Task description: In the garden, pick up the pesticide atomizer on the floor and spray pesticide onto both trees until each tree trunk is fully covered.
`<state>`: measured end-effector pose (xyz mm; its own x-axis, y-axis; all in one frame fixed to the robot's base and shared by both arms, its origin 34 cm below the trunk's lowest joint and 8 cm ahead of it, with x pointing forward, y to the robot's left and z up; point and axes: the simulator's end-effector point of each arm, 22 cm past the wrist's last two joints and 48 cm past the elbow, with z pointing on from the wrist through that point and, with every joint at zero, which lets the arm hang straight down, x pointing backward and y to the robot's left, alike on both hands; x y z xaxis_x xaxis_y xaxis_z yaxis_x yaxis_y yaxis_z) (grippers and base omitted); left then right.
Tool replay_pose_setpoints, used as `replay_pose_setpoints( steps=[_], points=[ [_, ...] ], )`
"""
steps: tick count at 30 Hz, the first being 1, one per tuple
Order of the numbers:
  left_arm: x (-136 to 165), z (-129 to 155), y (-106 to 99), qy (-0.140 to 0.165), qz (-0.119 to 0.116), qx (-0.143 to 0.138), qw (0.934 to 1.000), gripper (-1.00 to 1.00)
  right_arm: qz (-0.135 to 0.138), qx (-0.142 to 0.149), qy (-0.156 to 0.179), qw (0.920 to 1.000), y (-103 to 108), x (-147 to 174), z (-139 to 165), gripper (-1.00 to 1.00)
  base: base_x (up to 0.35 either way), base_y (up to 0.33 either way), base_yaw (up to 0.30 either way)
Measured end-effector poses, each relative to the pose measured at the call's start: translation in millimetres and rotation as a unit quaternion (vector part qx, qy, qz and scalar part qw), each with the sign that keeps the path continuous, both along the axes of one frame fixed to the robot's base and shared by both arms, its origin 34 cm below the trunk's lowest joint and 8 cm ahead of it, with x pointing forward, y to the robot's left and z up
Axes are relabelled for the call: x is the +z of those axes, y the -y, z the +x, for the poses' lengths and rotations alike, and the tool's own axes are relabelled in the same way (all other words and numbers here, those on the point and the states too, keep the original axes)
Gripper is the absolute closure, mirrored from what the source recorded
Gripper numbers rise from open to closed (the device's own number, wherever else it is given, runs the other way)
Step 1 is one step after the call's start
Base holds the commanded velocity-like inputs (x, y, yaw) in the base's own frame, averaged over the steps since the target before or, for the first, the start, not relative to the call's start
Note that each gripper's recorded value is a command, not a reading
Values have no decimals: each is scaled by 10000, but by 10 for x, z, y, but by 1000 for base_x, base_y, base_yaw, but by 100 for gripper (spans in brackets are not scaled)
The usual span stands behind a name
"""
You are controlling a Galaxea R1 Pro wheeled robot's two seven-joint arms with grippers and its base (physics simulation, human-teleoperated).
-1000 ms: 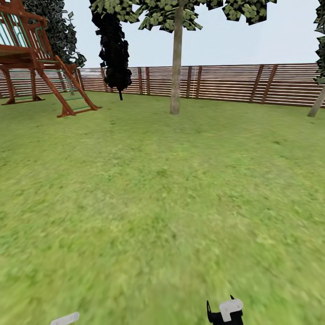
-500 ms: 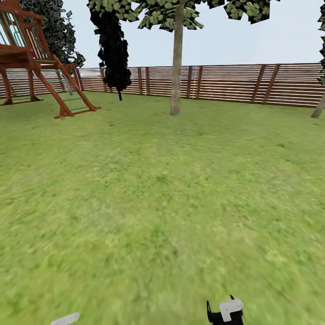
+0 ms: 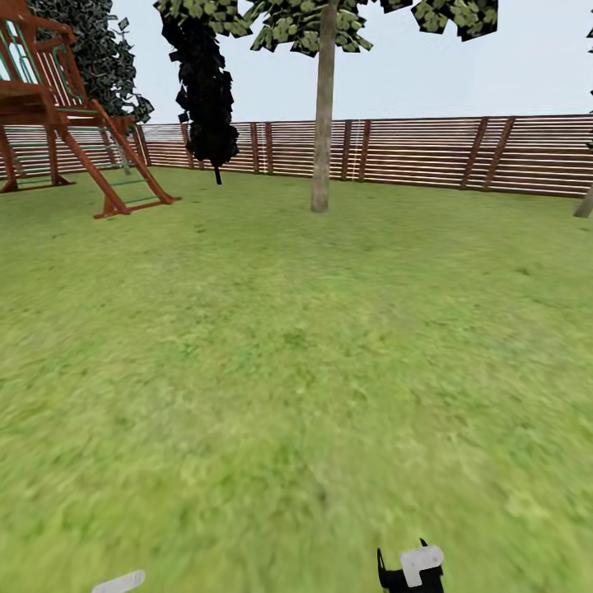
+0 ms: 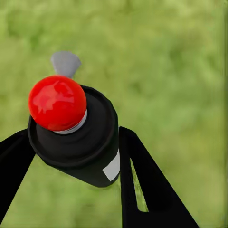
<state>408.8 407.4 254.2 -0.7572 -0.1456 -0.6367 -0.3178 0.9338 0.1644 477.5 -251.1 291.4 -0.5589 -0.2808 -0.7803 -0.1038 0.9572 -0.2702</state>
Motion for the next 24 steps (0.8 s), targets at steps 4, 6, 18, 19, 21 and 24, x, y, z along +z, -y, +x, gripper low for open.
replay_pose_setpoints(
  steps=[4,6,18,19,21,24],
  points=[
    [0,0,-1,0,0,2,10000,100,0,0,-1,10000,0,0,0,-100,340,0,0],
    [0,0,0,0,0,0,10000,100,0,0,-1,10000,0,0,0,-100,339,0,0],
    [0,0,-1,1,0,3,10000,100,0,0,-1,10000,0,0,0,-100,340,0,0],
    [0,0,-1,1,-1,4,10000,100,0,0,-1,10000,0,0,0,-100,339,0,0],
    [0,0,-1,1,-1,4,10000,100,-1,-2,0,10000,1,0,0,-100,340,0,0],
    [1,0,-2,4,0,6,10000,100,0,0,-1,10000,0,0,0,-100,340,0,0]
  ],
)
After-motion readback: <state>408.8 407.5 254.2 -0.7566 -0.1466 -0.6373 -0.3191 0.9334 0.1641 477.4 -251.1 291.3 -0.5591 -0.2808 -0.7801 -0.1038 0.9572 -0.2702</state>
